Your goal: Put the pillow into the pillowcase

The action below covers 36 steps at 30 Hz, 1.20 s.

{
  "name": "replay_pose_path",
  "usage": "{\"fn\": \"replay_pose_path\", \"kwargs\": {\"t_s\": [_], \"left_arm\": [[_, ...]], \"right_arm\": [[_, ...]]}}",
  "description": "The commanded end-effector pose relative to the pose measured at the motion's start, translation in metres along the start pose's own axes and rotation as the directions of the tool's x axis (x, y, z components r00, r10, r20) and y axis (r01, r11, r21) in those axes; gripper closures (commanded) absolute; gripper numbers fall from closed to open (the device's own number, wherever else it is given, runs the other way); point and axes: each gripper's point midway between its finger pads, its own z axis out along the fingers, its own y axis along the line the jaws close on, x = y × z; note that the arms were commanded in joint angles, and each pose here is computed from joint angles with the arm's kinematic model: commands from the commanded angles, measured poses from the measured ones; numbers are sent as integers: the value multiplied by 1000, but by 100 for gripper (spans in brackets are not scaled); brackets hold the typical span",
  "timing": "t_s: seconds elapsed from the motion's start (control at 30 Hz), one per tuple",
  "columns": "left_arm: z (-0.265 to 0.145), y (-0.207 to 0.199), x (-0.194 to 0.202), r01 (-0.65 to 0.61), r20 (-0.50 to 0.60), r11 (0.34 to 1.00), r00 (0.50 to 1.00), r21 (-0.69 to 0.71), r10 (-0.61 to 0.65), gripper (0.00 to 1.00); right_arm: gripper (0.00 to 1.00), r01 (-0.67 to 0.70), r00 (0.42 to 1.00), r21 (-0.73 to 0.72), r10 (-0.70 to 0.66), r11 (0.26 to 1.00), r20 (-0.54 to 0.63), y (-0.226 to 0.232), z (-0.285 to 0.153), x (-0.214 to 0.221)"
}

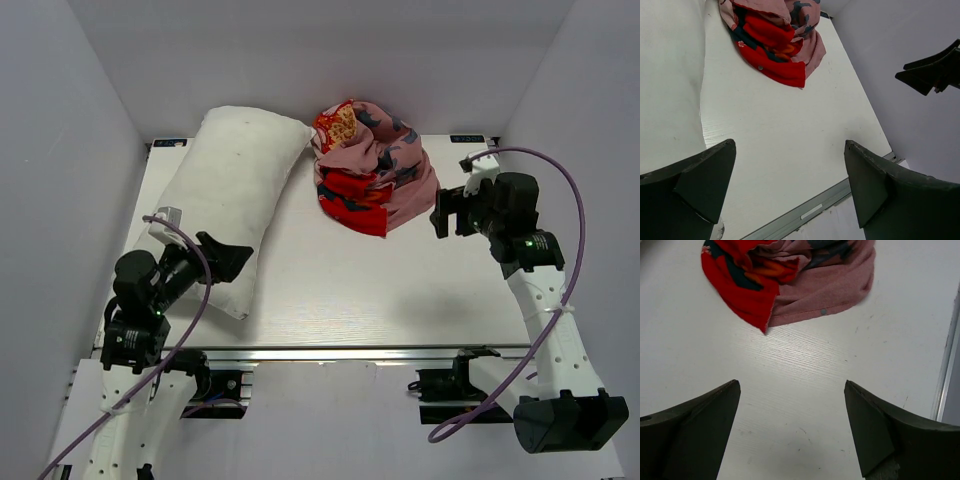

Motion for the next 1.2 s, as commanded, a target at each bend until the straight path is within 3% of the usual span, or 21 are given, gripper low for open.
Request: {"fn": "replay_pose_path", "kwargs": {"t_s": [0.0,0.1,0.13,0.23,0.27,0.33,0.37,0.43,0.47,0.5,0.57,0.7,0.83,0.93,0.97,1.07,1.1,1.17], "left_arm": [[3,-9,-10,-31,5,999,1000,37,31,2],[10,-10,-12,-31,-23,998,999,46,32,14],[12,-9,-12,-31,-29,998,999,47,32,26],[22,-9,-18,-34,-46,998,998,51,36,47],[25,-9,-21,-38,-47,998,998,52,41,62],[35,-6,-27,-49,-58,998,997,40,51,71],[44,-1,-27,-44,-80,999,996,28,46,74],[54,-3,-34,-70,-85,997,994,18,71,68],[60,-2,-34,-74,-97,997,993,3,74,48],[74,5,-35,-85,-113,996,990,-38,80,40],[91,2,-24,-111,-169,992,980,-52,101,30],[135,10,-6,-273,-286,947,933,-171,218,19],[185,50,-25,-434,-353,801,887,-412,299,17],[218,75,-31,-537,-411,697,836,-474,364,13],[227,73,-55,-545,-377,657,837,-521,396,13],[259,100,-60,-679,-486,500,734,-538,474,8],[268,107,-58,-692,-508,471,722,-548,469,8],[289,123,-44,-764,-590,408,646,-501,484,7]], "right_arm": [[11,123,992,-119,-117,985,58,18,-11,-16],[11,360,932,-311,-326,879,157,50,-21,-11],[11,389,921,-343,-350,855,171,56,-24,-7],[11,404,914,-385,-349,830,206,66,-28,-9],[10,407,913,-411,-348,816,215,70,-27,-10],[11,316,948,-430,-264,846,176,72,-21,-13],[16,303,952,-467,-247,831,179,78,-22,-14],[22,210,977,-494,-168,844,128,81,-16,-16],[28,182,982,-465,-137,867,129,76,-11,-23],[28,145,988,-456,-105,878,111,75,-7,-22],[22,92,994,-409,-58,908,95,67,0,-25],[11,31,998,-322,-13,946,56,50,11,-25],[11,17,999,-289,-4,957,44,44,17,-20],[11,4,999,-287,8,958,41,44,19,-19],[11,0,999,-284,11,959,39,44,20,-17],[11,0,999,-286,12,958,37,44,23,-14],[11,1,999,-289,10,957,37,44,23,-14],[11,-2,999,-295,13,956,35,45,24,-13]]}}
